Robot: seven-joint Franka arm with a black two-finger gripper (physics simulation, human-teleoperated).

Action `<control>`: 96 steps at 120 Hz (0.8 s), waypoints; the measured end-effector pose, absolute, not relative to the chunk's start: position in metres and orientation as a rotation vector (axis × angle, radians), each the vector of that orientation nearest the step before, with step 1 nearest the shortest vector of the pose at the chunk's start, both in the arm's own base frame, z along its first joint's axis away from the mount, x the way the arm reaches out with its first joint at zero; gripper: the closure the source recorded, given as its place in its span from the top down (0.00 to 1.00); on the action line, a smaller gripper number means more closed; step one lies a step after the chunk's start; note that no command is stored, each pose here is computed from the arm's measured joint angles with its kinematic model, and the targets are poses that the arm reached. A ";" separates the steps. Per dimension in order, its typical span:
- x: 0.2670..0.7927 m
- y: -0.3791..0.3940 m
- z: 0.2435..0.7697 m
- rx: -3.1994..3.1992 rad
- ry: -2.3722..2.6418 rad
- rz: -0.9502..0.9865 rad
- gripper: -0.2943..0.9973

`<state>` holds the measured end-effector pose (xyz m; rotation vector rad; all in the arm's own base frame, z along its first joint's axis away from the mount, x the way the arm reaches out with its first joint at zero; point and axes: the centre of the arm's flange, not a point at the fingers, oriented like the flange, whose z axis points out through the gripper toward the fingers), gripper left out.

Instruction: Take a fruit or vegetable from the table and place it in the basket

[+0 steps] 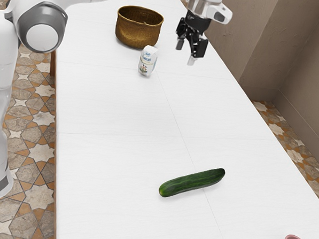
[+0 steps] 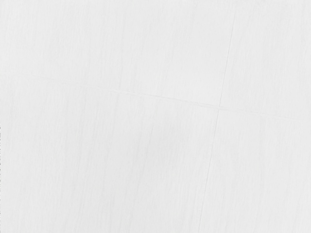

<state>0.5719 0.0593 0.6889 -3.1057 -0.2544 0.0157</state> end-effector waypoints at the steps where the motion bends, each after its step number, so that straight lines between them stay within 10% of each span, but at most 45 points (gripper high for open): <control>1: 0.572 0.059 0.689 -3.106 -0.253 0.014 0.77; 34: 0.575 0.067 0.688 -3.126 -0.236 -0.012 0.77; 52: 0.522 0.045 0.784 -3.169 -0.226 -0.300 0.77; 73: 0.516 -0.231 0.745 -3.227 0.436 -0.176 0.77; 96: 0.539 -0.284 0.685 -3.238 0.338 -0.034 0.77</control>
